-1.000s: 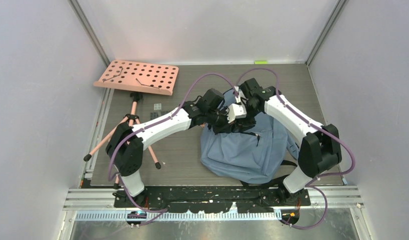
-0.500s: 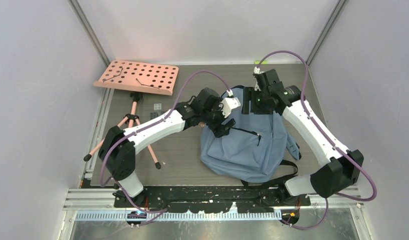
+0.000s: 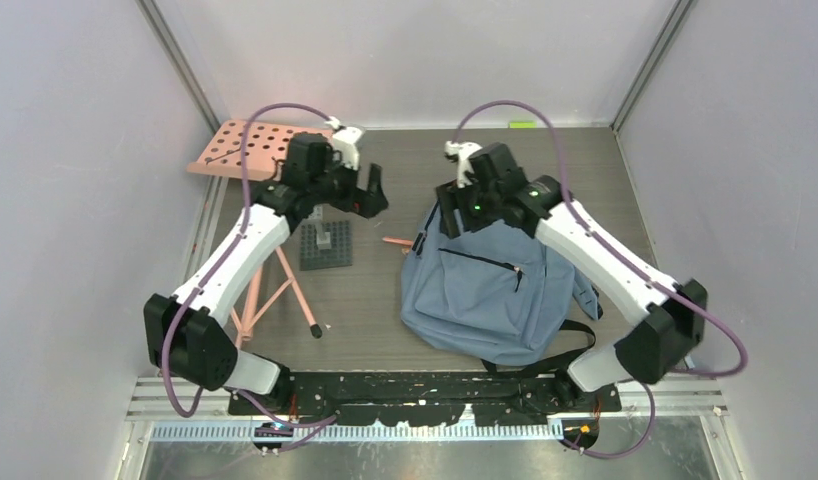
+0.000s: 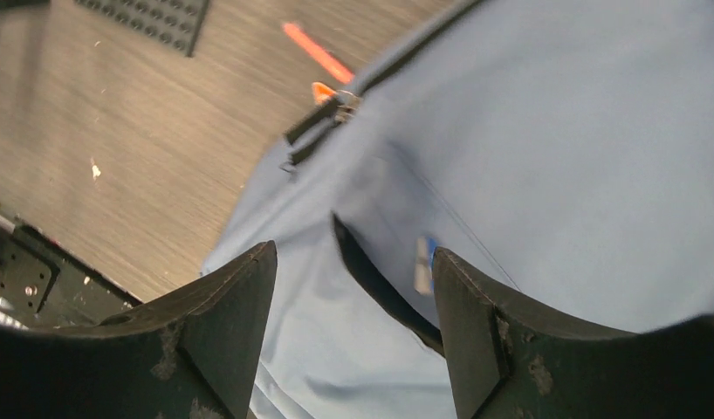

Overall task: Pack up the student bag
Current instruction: Pick up the stationery from the center of the board.

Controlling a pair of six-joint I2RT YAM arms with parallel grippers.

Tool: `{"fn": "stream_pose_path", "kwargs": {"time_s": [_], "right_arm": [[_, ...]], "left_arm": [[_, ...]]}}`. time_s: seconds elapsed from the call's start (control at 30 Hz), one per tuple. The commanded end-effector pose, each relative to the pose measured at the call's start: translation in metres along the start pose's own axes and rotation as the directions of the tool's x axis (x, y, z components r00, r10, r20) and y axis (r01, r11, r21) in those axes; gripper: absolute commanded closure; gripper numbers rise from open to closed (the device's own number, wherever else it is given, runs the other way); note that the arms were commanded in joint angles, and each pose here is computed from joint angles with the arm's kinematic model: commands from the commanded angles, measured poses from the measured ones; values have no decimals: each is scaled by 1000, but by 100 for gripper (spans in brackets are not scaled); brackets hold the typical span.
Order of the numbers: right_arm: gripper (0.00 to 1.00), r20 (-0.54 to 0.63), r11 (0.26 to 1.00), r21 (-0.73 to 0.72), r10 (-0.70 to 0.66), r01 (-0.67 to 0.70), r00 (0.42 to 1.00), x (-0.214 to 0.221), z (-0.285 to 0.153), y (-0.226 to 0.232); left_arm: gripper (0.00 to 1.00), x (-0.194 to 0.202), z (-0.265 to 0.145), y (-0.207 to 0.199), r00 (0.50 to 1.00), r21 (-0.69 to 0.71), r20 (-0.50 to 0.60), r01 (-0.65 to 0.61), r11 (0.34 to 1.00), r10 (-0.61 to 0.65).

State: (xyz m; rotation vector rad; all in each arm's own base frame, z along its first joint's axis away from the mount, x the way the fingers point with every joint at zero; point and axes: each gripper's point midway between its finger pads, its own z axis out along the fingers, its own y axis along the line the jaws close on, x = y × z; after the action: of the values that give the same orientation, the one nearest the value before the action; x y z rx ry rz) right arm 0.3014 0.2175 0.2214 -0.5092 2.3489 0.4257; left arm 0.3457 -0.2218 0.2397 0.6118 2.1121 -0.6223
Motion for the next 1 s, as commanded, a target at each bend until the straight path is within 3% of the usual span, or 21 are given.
{"fn": "stream_pose_path", "kwargs": {"time_s": [0.0, 0.1, 0.23, 0.5, 0.97], "right_arm": [[28, 68, 981, -122, -141, 149, 988, -35, 30, 55], [28, 21, 964, -136, -226, 226, 974, -33, 57, 72], [29, -79, 943, -150, -309, 295, 948, -25, 102, 85], [37, -232, 917, -108, -398, 383, 887, -4, 168, 68], [47, -327, 880, -63, -464, 471, 823, 17, 224, 46]], "left_arm": [[7, -10, -37, 31, 986, -96, 88, 151, 984, -142], [2, -6, -50, 57, 977, -198, 146, 183, 963, -156], [1, 0, -61, 63, 974, -223, 144, 204, 953, -175], [1, 2, -75, 73, 975, -283, 147, 205, 937, -169], [1, 2, -77, 72, 974, -279, 152, 208, 937, -171]]}}
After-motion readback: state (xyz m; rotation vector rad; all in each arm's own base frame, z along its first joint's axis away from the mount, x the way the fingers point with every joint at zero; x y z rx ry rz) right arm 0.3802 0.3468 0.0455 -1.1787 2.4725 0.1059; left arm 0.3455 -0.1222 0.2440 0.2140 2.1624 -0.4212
